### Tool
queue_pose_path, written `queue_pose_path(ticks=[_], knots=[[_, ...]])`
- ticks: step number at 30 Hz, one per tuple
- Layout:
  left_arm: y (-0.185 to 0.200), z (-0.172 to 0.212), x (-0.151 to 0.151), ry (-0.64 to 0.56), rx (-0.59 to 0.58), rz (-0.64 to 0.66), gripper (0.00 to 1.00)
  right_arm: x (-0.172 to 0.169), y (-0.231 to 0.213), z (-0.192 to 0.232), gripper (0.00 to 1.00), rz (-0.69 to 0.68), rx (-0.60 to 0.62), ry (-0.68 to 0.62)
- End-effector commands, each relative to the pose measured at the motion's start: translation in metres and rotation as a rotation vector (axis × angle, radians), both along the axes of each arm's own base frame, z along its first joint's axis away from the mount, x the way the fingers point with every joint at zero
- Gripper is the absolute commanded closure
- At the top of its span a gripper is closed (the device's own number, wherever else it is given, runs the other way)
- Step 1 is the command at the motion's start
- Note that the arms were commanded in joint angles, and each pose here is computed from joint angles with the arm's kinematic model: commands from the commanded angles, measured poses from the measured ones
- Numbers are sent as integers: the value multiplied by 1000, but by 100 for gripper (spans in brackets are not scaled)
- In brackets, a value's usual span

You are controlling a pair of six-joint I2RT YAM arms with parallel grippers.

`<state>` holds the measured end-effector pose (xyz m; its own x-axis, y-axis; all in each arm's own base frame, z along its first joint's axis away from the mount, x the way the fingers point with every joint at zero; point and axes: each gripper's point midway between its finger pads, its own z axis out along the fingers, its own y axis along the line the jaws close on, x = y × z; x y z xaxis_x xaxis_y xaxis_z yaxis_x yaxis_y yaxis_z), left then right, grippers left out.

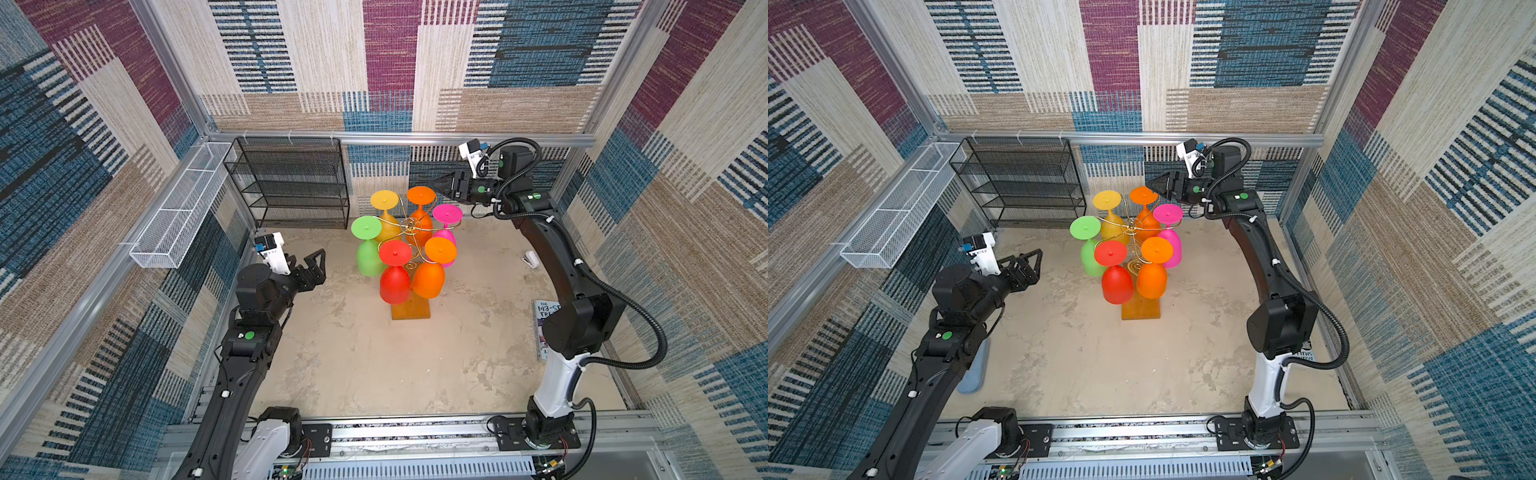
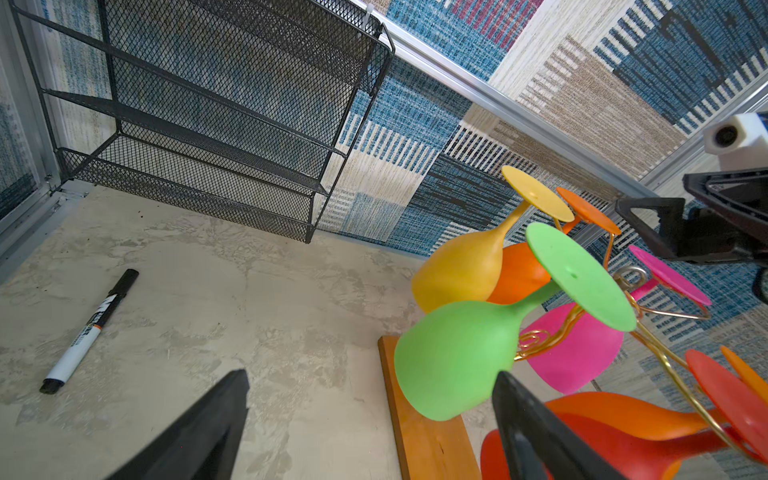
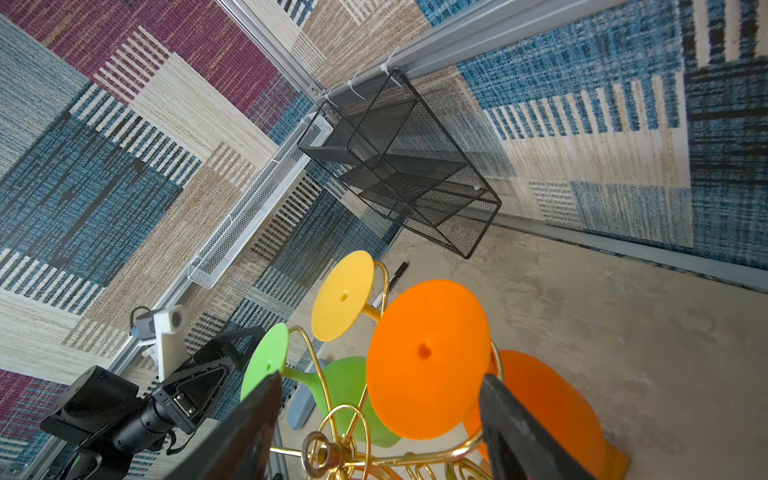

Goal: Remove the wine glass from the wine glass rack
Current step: 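Raise the right gripper to the orange glass while the left rises, then align the right gripper around the orange glass's foot on the rack top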

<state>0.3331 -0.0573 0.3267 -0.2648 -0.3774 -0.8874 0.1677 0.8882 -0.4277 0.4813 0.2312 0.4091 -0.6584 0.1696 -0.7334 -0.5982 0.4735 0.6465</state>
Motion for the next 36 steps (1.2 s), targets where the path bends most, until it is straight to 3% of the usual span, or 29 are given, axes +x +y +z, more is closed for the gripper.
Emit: queue_pose_path(ticks=[1, 19, 29, 36], knots=[[-3, -1, -1, -4, 6, -21, 6, 4, 2, -4, 25, 3, -15, 37], [-4, 0, -2, -15, -3, -22, 7, 10, 7, -16, 25, 3, -42, 107], [-3, -1, -3, -16, -10, -20, 7, 5, 17, -17, 30, 29, -47, 107], [-4, -3, -2, -12, -15, -23, 8, 6, 14, -11, 26, -5, -62, 77]])
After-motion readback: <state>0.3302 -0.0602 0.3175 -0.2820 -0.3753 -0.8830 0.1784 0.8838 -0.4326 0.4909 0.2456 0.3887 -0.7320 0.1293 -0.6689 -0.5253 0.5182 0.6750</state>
